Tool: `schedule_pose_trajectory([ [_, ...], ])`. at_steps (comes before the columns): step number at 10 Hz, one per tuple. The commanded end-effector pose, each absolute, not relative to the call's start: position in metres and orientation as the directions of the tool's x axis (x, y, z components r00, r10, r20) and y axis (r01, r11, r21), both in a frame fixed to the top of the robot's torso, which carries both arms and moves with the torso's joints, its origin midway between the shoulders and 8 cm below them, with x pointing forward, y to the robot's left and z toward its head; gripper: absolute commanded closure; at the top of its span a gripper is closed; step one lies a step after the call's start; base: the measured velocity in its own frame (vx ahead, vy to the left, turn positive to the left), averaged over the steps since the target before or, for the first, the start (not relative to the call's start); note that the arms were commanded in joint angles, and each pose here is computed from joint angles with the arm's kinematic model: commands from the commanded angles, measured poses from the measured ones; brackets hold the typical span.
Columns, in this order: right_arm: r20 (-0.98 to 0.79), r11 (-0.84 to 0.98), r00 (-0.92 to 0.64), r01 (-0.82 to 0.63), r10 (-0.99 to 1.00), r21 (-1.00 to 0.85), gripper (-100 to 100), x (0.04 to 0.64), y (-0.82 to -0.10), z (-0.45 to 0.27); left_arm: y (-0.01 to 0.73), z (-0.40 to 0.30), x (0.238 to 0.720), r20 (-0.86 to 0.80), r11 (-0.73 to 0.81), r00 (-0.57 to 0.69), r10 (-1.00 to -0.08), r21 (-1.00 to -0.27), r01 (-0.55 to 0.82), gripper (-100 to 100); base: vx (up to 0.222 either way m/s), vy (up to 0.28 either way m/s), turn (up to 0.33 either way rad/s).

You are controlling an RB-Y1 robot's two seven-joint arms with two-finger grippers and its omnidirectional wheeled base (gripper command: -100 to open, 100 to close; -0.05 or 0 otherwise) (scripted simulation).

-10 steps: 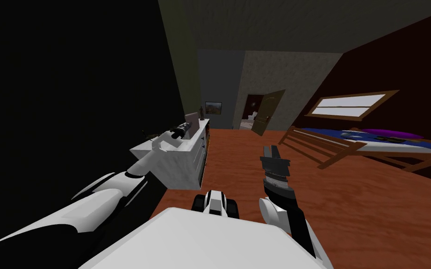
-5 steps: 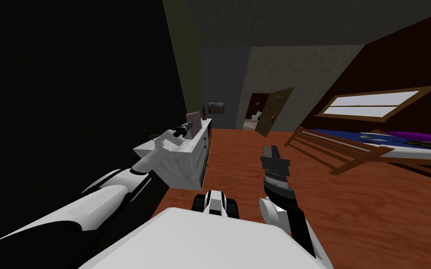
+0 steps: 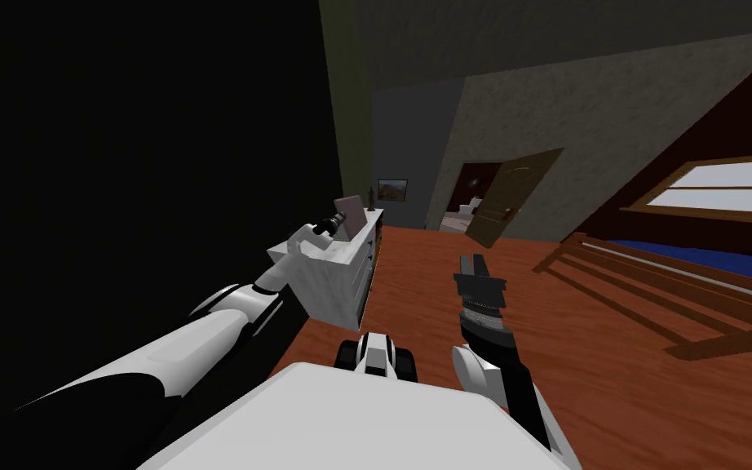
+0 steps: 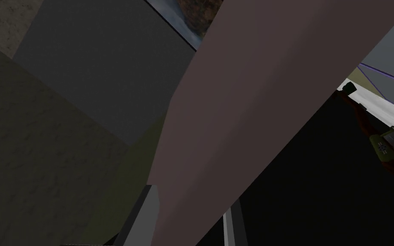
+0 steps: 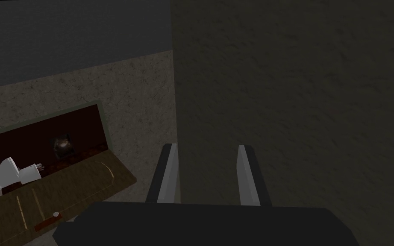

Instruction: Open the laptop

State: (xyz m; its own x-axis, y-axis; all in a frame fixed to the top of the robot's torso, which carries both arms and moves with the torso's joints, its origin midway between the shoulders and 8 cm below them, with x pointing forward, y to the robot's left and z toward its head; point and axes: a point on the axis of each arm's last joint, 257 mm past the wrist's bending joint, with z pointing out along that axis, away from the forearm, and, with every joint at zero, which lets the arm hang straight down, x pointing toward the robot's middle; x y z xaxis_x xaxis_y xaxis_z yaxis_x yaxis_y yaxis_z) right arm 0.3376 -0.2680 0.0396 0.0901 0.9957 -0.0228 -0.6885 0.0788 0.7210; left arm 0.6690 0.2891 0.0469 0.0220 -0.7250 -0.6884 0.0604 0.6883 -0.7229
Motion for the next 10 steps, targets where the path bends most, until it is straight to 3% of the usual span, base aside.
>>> schedule_pose_trajectory([
  [1,-0.023,0.079,0.090,-0.688,0.996,0.721,0,0.338,-0.268,0.040,0.253,0.048,0.680,-0.609,0.603,-0.041,-0.792,-0.791,0.102,100,0.029,0.019,0.278],
  [3,-0.023,0.079,0.090,-0.689,0.996,0.721,0,0.338,-0.268,0.040,0.249,0.046,0.682,-0.600,0.593,-0.049,-0.798,-0.798,0.106,100,0.020,0.008,0.174],
  [7,-0.023,0.079,0.090,-0.689,0.996,0.721,0,0.338,-0.268,0.040,0.248,0.029,0.690,-0.383,0.377,-0.085,-0.920,-0.923,0.078,100,0.005,0.065,0.001],
  [10,-0.023,0.079,0.090,-0.689,0.996,0.721,0,0.338,-0.268,0.040,0.248,0.017,0.694,-0.225,0.221,-0.101,-0.969,-0.974,0.053,100,0.009,0.068,0.007],
])
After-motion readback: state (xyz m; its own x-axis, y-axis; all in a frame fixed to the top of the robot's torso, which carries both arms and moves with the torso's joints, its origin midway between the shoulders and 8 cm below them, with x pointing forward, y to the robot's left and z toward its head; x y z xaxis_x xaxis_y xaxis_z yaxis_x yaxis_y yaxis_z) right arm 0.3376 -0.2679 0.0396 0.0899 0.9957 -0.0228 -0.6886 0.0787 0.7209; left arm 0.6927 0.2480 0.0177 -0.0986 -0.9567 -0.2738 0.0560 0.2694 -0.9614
